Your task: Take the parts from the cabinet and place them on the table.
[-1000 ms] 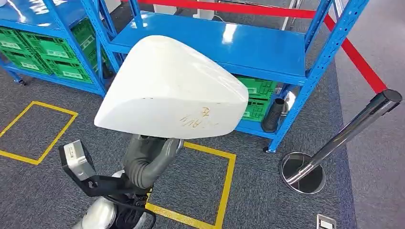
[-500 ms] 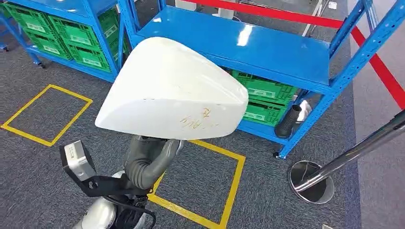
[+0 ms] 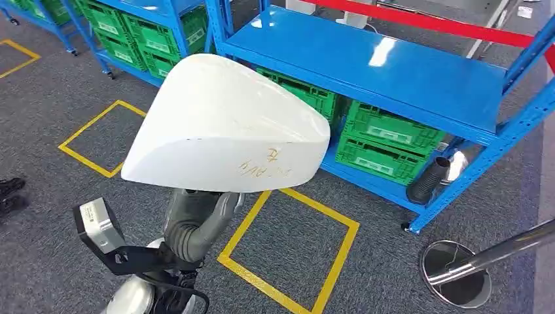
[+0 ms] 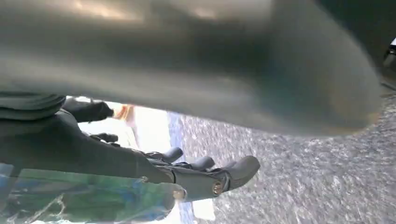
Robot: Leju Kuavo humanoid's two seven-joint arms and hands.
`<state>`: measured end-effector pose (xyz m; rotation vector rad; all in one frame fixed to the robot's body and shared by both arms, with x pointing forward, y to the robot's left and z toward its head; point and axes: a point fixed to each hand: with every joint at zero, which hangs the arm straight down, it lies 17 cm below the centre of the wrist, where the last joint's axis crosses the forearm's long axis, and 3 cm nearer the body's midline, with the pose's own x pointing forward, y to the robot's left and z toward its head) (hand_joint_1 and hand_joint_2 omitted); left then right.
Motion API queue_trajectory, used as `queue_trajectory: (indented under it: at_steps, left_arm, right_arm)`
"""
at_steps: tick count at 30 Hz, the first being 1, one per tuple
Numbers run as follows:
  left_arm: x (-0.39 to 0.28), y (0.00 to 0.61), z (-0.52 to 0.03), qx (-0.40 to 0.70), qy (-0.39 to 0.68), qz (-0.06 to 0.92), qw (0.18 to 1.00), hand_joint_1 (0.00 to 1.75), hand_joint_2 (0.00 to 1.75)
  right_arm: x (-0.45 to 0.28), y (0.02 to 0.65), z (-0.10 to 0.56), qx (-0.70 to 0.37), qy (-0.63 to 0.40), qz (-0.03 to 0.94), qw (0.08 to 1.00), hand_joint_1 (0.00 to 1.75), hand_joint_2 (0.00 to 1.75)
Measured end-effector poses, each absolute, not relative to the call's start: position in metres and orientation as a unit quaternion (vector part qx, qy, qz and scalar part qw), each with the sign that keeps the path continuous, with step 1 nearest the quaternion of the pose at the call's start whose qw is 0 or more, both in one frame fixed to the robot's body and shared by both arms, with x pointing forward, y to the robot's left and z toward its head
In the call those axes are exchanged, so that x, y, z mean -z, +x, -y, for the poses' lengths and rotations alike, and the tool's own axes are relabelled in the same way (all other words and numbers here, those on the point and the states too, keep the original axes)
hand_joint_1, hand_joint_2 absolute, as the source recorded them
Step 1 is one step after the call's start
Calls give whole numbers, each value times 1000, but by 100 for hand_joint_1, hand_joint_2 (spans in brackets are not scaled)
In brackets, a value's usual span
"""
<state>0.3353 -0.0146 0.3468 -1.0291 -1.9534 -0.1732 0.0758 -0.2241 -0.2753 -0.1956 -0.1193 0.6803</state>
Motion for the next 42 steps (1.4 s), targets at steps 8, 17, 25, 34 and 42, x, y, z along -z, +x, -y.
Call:
queue_trajectory:
  at_steps: [8, 17, 25, 34, 42]
  left_arm:
    - [-350, 335, 14, 73, -415, 790, 444, 175, 175]
    - [-352, 334, 16, 80, -416, 791, 440, 175, 175]
    - [-360, 334, 15, 86, -412, 799, 429, 175, 175]
    - [-368, 333, 14, 91, -409, 806, 418, 175, 175]
    - [-379, 331, 12, 91, -410, 813, 402, 175, 175]
  right_arm:
    - [275, 84, 226, -336, -101, 70, 934, 0, 0]
    - [276, 79, 230, -339, -104, 70, 932, 0, 0]
    - [276, 82, 236, -339, -110, 71, 932, 0, 0]
    - [276, 83, 241, -339, -114, 71, 931, 0, 0]
    - [275, 91, 245, -342, -123, 79, 928, 0, 0]
